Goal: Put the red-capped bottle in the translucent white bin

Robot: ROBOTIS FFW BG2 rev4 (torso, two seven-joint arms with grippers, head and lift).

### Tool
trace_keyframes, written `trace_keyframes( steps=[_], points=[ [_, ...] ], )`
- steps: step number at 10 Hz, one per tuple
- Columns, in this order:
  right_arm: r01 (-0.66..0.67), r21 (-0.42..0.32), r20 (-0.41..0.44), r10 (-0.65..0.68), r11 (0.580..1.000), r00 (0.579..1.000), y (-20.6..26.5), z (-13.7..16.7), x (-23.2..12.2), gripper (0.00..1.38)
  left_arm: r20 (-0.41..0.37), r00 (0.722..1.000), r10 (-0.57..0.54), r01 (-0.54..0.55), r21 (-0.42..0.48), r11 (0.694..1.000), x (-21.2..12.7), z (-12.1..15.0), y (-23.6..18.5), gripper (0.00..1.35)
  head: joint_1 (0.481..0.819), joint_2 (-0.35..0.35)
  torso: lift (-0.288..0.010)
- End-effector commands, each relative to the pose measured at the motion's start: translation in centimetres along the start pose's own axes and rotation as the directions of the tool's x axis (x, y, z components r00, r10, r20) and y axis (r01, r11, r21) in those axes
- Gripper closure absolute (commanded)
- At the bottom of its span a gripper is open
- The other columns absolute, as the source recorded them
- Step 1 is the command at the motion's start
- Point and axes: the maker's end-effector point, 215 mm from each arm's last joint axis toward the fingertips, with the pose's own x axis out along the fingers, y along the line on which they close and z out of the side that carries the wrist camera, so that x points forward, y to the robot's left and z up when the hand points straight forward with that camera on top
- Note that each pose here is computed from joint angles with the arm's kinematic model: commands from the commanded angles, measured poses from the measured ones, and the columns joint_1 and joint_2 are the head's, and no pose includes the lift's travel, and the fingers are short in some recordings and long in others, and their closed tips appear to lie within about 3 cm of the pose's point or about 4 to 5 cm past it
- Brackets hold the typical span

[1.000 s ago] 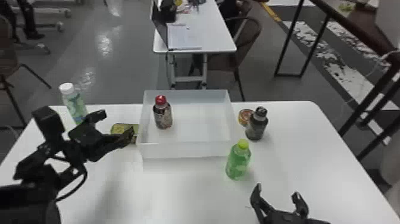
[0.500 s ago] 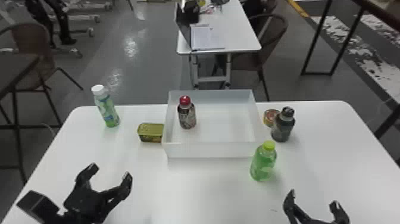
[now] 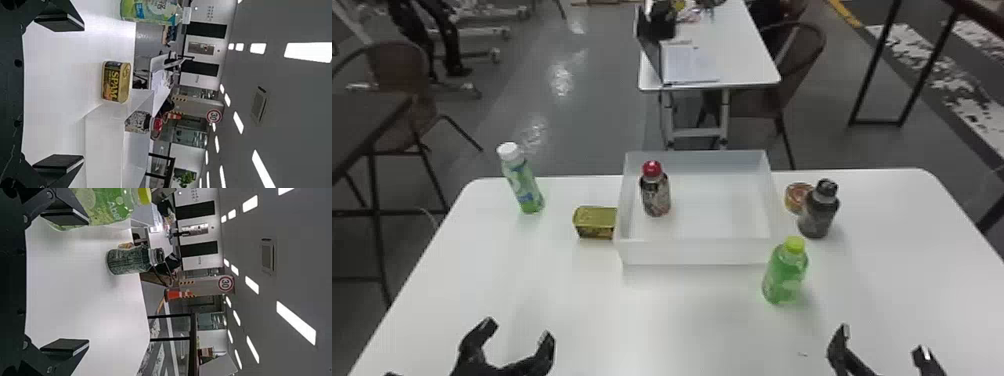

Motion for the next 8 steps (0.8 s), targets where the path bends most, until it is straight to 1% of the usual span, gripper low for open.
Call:
trace_keyframes(
  steps=[1,8],
  points=[
    [-0.007,-0.011,0.000,0.007,1.000,1.000,0.17,0.00,-0.23,0.19,0.009,1.000,-0.007,0.007,-0.025,1.000,0.36,-0.20,-0.75,0.12,0.695,0.083,-0.075],
    [-0.008,-0.014,-0.010,0.008,1.000,1.000,0.29,-0.38,-0.19,0.19,0.015,1.000,-0.010,0.011,-0.066,0.998,1.22,-0.19,-1.10,0.12,0.695,0.072,-0.075]
  ],
)
